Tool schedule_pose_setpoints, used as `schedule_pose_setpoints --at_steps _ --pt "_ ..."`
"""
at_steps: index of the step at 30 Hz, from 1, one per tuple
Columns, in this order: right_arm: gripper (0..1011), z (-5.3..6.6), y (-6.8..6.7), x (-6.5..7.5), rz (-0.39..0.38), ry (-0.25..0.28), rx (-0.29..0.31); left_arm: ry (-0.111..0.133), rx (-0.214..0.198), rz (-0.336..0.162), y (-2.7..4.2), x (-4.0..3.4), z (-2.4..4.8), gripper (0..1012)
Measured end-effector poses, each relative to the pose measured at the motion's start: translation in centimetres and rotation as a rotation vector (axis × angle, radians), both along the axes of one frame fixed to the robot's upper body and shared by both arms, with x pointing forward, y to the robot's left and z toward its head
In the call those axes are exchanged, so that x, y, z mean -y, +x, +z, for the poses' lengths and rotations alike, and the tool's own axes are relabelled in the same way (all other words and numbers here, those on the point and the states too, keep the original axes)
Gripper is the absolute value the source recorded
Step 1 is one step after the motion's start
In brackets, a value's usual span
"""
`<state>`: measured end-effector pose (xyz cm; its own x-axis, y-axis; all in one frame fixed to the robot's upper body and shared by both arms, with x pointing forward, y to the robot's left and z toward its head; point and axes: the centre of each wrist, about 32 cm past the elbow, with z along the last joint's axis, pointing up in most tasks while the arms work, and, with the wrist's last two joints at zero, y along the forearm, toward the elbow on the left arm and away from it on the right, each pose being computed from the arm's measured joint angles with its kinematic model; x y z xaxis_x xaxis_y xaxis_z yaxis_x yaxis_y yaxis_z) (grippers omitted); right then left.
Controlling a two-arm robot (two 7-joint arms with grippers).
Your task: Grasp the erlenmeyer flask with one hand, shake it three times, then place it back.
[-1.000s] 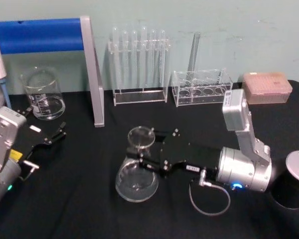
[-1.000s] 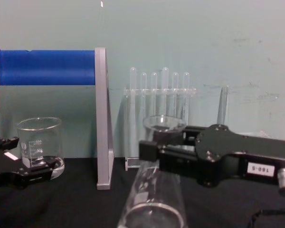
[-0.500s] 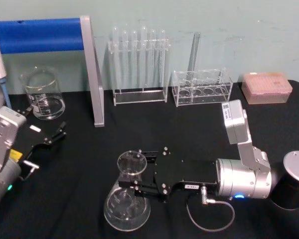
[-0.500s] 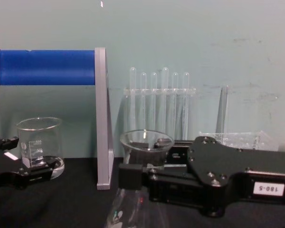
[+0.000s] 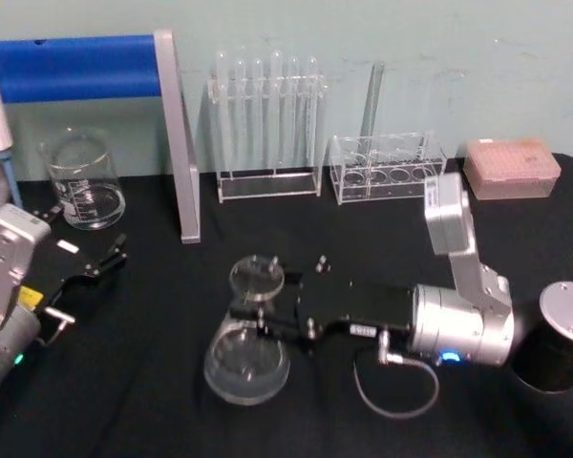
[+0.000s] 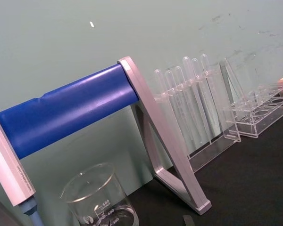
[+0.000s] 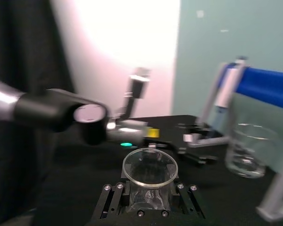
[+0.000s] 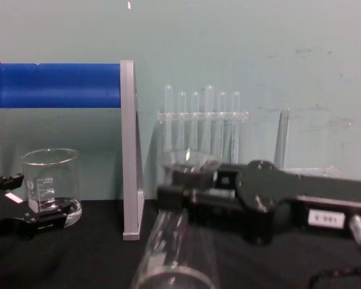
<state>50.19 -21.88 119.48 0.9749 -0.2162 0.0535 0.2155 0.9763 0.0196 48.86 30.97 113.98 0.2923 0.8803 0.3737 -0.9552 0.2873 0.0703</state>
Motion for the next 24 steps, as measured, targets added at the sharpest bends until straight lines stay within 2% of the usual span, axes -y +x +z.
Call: schedule_pose_setpoints --at_steps 2,3,7,8,11,14,17,21,24 --pt "449 0.0 0.2 0.0 -0.041 0.002 0.003 0.000 0.000 0.000 0.00 0.00 0.00 1001" --pt "449 0.1 0.4 0.1 -0.120 0.005 0.010 0.000 0.000 0.000 0.00 0.00 0.00 1001" --pt "449 0.2 0.6 0.2 -0.243 0.001 0.027 0.000 0.000 0.000 0.00 0.00 0.00 1001" --pt "449 0.3 0.7 0.3 -0.308 -0.002 0.037 0.000 0.000 0.000 0.00 0.00 0.00 1001" --pt "449 0.2 0.9 0.3 -0.407 -0.008 0.052 0.000 0.000 0.000 0.00 0.00 0.00 1001" --pt "449 -0.1 1.1 0.3 -0.554 -0.012 0.070 0.000 0.000 0.000 0.00 0.00 0.00 1001" --pt "449 -0.3 1.3 0.2 -0.655 -0.007 0.069 0.000 0.000 0.000 0.00 0.00 0.00 1001" --pt "449 -0.4 1.5 0.2 -0.750 0.002 0.065 0.000 0.000 0.000 0.00 0.00 0.00 1001" --pt "449 -0.5 1.6 0.2 -0.788 0.003 0.062 0.000 0.000 0.000 0.00 0.00 0.00 1001"
